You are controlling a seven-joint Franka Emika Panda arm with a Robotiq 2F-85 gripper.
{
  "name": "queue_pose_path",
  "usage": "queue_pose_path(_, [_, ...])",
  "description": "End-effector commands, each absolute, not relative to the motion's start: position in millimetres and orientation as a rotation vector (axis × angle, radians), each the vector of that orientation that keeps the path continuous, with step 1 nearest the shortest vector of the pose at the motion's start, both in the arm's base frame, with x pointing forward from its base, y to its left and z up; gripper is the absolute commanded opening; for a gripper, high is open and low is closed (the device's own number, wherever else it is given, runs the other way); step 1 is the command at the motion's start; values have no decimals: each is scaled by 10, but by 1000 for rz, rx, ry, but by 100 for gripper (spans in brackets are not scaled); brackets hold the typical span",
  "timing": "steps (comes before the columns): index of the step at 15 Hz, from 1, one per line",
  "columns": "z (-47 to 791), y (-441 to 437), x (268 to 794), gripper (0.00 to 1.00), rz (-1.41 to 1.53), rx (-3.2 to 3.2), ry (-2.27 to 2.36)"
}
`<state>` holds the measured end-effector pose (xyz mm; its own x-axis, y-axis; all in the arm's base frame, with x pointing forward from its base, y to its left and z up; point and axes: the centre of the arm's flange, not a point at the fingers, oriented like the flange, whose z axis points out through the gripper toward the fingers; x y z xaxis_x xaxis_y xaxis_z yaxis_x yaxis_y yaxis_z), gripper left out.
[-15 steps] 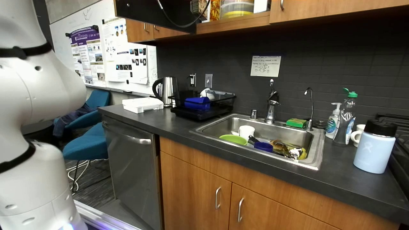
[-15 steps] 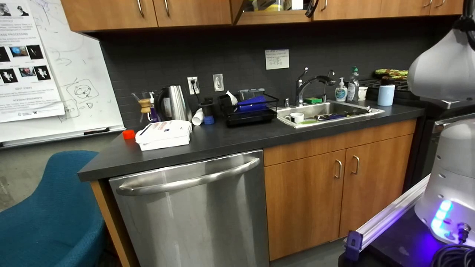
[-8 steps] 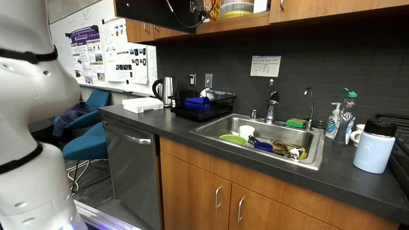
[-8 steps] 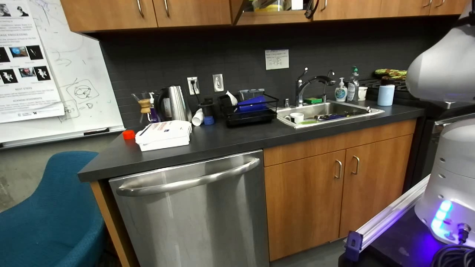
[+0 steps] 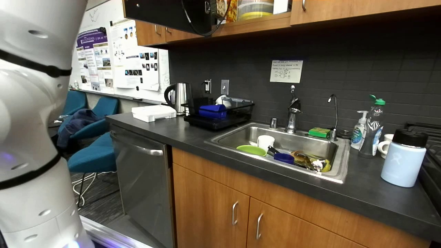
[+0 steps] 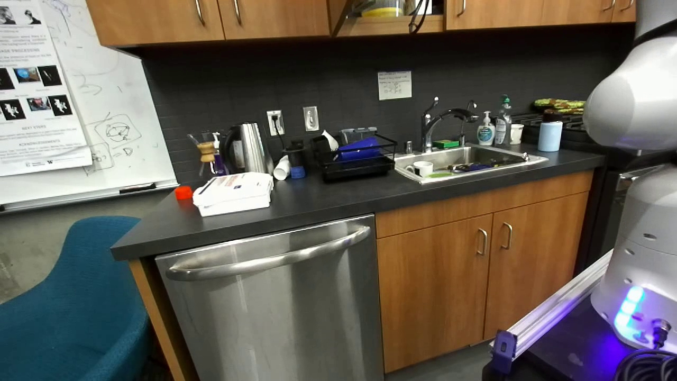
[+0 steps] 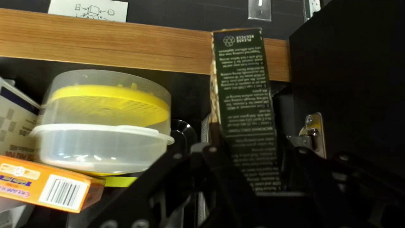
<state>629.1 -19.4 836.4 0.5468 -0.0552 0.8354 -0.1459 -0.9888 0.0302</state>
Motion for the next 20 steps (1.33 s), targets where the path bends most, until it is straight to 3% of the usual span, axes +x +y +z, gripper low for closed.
queue_pose_path(1, [8950, -86, 6821, 13, 1496, 2671, -197])
queue_pose_path(20, [9056, -455, 7010, 13, 1467, 2695, -326])
